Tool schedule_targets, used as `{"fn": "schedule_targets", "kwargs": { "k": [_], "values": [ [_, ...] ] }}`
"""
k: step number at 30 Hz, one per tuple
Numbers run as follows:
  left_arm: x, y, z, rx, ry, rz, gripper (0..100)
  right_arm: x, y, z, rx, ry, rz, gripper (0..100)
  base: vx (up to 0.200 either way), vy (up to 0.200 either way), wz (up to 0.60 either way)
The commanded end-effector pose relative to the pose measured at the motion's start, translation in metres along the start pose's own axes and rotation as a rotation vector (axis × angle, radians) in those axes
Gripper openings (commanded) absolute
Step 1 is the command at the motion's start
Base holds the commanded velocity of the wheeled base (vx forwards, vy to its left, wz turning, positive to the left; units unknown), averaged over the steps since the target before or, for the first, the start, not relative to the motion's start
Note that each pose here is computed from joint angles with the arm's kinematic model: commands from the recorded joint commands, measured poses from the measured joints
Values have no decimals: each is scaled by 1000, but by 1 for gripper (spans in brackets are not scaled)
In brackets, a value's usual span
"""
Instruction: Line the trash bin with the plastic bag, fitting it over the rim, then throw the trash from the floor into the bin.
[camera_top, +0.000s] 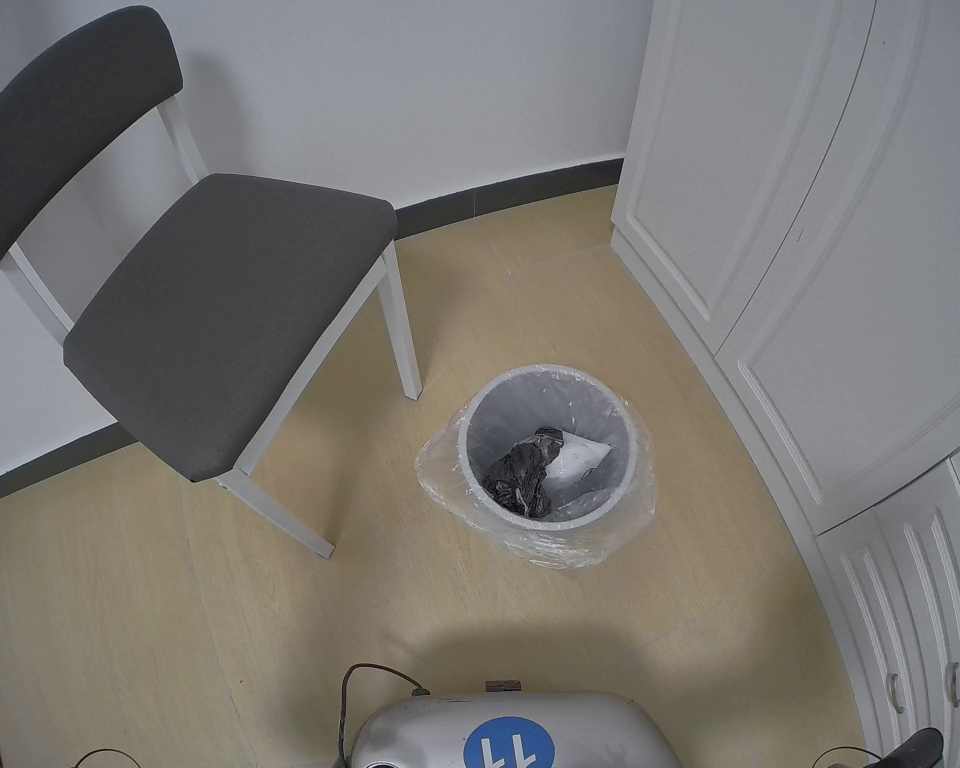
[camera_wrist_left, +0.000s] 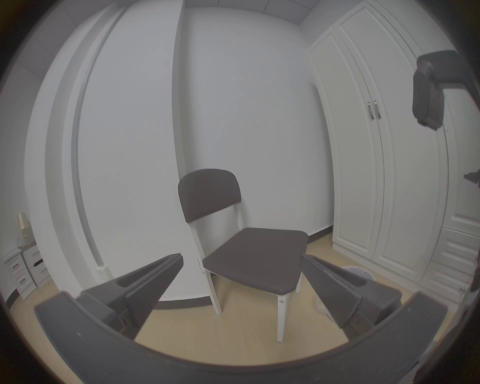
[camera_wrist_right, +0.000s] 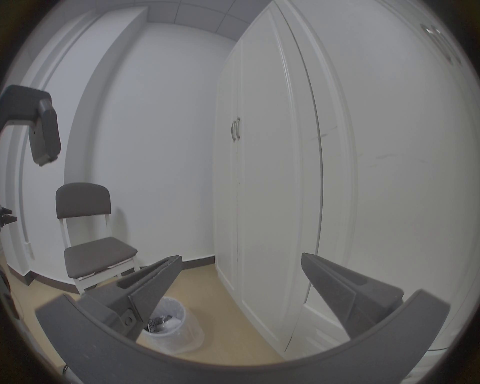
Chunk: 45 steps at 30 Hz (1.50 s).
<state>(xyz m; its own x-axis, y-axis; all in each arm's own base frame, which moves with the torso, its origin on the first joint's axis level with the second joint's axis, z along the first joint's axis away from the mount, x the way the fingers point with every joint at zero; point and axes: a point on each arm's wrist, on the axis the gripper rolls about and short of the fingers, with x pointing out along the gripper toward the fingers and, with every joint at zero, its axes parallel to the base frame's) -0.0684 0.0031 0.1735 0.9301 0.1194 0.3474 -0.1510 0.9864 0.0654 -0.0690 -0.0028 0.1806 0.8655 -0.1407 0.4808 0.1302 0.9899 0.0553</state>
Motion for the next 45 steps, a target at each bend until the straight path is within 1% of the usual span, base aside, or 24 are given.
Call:
{"fn": "schedule_targets", "kwargs": {
  "k": [1, 2, 4, 8, 13, 16, 17, 21, 23, 27, 31, 36, 39, 40, 41, 45],
  "values": [
    [4, -2, -15, 4, 51, -10, 100, 0, 0, -21, -2, 58, 7, 100, 0, 0, 0],
    [4, -2, -15, 4, 54, -11, 100, 0, 0, -24, -1, 66, 9, 100, 0, 0, 0],
    [5, -3, -18, 4, 63, -12, 100, 2, 1, -37, 25, 98, 37, 100, 0, 0, 0],
    [5, -3, -21, 4, 74, -13, 100, 2, 3, -51, 57, 131, 88, 100, 0, 0, 0],
    [7, -5, -31, 7, 104, -16, 100, 1, 3, -71, 66, 184, 93, 100, 0, 0, 0],
    [7, -5, -34, 7, 116, -17, 100, 1, 3, -76, 65, 187, 93, 100, 0, 0, 0],
    [8, -6, -39, 8, 134, -19, 100, 0, 3, -85, 54, 203, 94, 100, 0, 0, 0],
    [9, -7, -46, 8, 157, -23, 100, -1, 3, -87, 57, 219, 93, 100, 0, 0, 0],
    [9, -7, -52, 4, 174, -23, 100, -1, 3, -89, 52, 241, 94, 100, 0, 0, 0],
    [10, -9, -61, -17, 206, -24, 100, -5, 3, -100, 44, 358, 115, 100, 0, 0, 0],
    [10, -9, -66, -47, 217, -21, 100, -8, 3, -108, 49, 442, 115, 100, 0, 0, 0],
    [9, -9, -68, -45, 221, -24, 100, -8, 3, -108, 52, 442, 114, 100, 0, 0, 0],
    [10, -10, -69, -44, 224, -30, 100, -8, 3, -110, 40, 459, 133, 100, 0, 0, 0],
    [10, -10, -74, -41, 239, -31, 100, -9, 4, -110, 17, 459, 169, 100, 0, 0, 0],
    [10, -11, -76, -40, 248, -32, 100, -9, 4, -110, 10, 460, 179, 100, 0, 0, 0],
    [10, -12, -93, -34, 279, -35, 100, -9, 4, -110, -4, 465, 175, 100, 0, 0, 0]
  ]
}}
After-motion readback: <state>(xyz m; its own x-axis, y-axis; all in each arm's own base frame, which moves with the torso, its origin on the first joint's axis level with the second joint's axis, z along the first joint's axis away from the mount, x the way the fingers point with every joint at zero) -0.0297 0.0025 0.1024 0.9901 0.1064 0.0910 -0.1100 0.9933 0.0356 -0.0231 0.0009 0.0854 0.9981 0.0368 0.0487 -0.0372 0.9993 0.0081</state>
